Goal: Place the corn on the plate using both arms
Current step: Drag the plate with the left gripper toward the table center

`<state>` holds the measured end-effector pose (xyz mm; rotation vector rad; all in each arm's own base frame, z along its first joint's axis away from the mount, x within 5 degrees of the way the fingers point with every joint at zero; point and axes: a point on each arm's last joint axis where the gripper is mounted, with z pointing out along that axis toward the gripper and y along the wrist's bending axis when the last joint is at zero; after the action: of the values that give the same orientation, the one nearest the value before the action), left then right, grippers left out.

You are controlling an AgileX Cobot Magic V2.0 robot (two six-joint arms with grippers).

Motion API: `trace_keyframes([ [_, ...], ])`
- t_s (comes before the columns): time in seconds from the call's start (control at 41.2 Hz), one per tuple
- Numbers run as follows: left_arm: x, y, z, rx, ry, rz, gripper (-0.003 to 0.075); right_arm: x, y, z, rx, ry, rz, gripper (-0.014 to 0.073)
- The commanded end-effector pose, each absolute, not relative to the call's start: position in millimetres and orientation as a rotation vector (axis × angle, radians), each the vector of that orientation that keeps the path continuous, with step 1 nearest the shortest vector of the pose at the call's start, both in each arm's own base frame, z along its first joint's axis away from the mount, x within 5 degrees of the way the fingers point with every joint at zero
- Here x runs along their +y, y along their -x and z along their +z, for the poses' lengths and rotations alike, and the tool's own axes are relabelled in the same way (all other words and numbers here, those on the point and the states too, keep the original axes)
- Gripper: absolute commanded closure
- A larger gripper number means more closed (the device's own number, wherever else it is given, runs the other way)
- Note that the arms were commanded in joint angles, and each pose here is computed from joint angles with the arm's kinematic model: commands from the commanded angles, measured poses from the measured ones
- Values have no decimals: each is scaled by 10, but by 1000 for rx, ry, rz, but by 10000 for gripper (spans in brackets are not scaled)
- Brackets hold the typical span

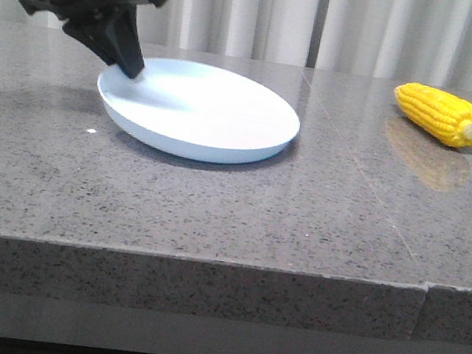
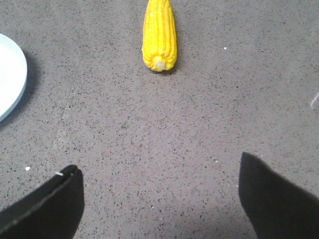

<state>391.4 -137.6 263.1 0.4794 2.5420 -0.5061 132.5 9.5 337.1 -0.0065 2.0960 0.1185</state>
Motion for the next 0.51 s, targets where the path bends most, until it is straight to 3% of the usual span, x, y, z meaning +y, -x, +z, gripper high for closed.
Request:
trace_keyframes([
  [0.0,-1424,-3909,2914,2429,-443,-539,719,84,-1353,3522,2006,5,108,-58],
  [0.267,-1390,-3901,2975,2413,-468,-493,294,84,-1352,3520,2008,5,108,-58],
  [0.34,-1374,-3856,3077,2387,-483,-472,253,84,-1352,3520,2008,5,108,-58],
  [0.485,-1419,-3677,3323,2328,-581,-395,259,84,-1352,3520,2008,5,108,-58],
])
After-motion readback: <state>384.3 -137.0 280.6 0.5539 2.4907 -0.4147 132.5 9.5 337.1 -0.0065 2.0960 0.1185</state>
